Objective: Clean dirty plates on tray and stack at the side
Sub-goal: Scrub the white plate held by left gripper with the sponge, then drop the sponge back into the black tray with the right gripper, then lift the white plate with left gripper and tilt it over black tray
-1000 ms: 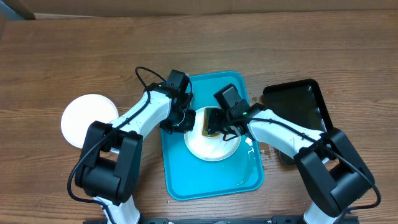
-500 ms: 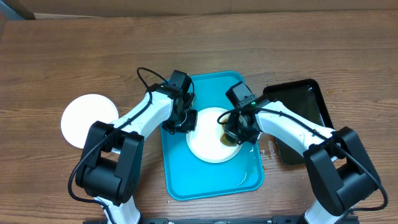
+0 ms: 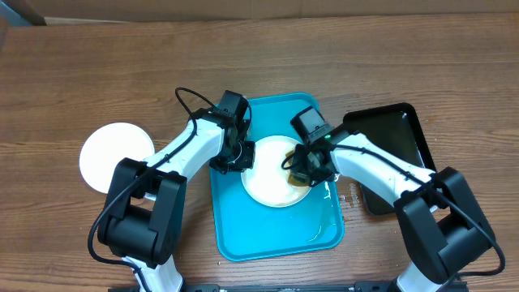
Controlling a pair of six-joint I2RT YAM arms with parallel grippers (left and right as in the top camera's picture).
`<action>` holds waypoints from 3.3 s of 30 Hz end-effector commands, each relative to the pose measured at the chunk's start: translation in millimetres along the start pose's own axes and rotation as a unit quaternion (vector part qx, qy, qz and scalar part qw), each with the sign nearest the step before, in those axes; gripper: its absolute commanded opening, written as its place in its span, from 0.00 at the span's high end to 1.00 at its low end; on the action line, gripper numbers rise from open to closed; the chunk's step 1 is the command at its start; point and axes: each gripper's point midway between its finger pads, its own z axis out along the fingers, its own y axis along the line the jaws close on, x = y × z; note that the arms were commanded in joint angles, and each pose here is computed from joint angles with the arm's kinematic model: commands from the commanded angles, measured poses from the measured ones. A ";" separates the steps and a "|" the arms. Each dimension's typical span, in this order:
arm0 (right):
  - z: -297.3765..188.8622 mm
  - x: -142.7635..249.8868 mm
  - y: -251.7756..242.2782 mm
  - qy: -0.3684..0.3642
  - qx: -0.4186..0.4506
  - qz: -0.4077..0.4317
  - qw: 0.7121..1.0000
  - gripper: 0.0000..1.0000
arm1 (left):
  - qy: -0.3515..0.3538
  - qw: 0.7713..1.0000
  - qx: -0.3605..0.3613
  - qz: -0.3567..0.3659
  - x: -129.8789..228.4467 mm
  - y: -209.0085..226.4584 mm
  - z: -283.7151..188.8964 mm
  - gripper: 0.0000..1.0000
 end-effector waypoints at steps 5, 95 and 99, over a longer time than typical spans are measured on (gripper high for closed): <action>15.3 44.7 20.6 0.010 0.018 -0.046 0.999 0.96 | 0.000 0.999 -0.034 -0.018 2.1 15.1 4.1 0.96; -169.6 -50.5 -209.9 -0.126 -0.096 0.254 0.954 0.35 | -0.532 0.716 -0.312 0.326 -99.0 -284.8 -234.5 0.96; -169.5 -50.4 -209.9 -0.126 -0.096 0.254 0.954 0.35 | -0.543 0.699 -0.326 0.333 -92.9 -293.5 -243.9 0.96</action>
